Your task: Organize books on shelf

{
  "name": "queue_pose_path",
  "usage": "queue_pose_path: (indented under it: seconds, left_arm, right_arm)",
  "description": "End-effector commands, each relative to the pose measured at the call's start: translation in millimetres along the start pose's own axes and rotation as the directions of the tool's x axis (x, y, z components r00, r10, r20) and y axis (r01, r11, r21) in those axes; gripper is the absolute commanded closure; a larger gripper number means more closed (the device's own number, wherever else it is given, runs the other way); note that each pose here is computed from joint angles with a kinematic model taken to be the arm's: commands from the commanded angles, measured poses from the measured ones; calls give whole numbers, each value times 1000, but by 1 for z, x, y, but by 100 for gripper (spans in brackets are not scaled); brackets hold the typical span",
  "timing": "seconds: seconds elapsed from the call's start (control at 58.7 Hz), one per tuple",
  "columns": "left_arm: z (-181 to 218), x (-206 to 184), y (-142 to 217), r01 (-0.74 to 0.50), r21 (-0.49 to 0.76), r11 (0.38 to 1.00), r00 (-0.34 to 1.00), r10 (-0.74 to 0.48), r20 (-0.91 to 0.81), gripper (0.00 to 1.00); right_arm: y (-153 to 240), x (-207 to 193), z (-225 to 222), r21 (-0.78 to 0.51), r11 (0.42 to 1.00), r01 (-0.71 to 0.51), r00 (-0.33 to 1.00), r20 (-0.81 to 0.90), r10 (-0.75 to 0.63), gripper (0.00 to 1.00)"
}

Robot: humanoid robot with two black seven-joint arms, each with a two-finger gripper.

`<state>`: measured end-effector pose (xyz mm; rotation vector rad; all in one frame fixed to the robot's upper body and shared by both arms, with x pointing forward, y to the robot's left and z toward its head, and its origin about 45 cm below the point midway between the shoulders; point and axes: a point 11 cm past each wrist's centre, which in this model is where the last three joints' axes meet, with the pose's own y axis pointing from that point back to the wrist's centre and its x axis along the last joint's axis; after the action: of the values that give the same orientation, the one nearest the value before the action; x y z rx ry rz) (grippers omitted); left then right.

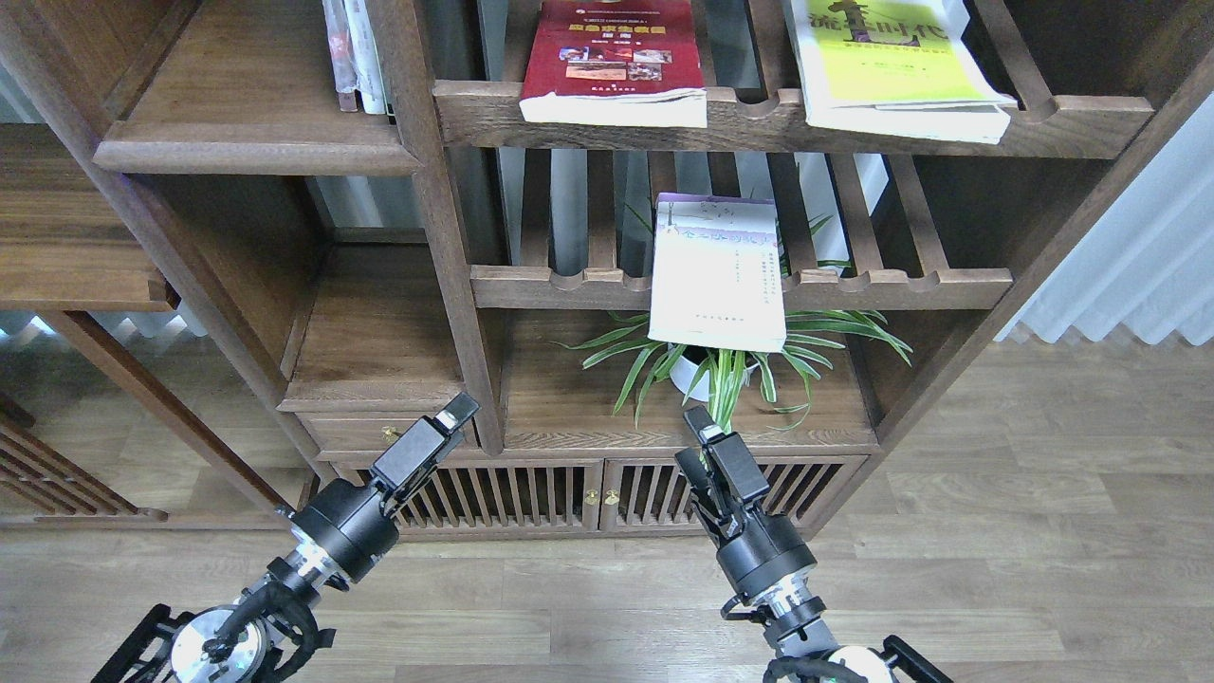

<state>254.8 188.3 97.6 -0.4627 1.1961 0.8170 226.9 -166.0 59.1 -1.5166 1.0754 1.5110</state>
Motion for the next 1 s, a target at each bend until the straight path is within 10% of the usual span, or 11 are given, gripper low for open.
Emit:
queue_pose_path:
  seconds: [0.0, 0.987]
  left_arm:
    - [0, 0, 1, -1, 0, 1000, 1000, 1, -1, 1]
    - [2, 2, 3, -6, -11, 1000, 1000, 6, -4, 0]
  right_arm:
    - [0, 0, 0, 0, 1000, -1, 1000, 0, 1, 1]
    - [-12, 1, -5, -10, 1000, -2, 1000, -28, 2, 1]
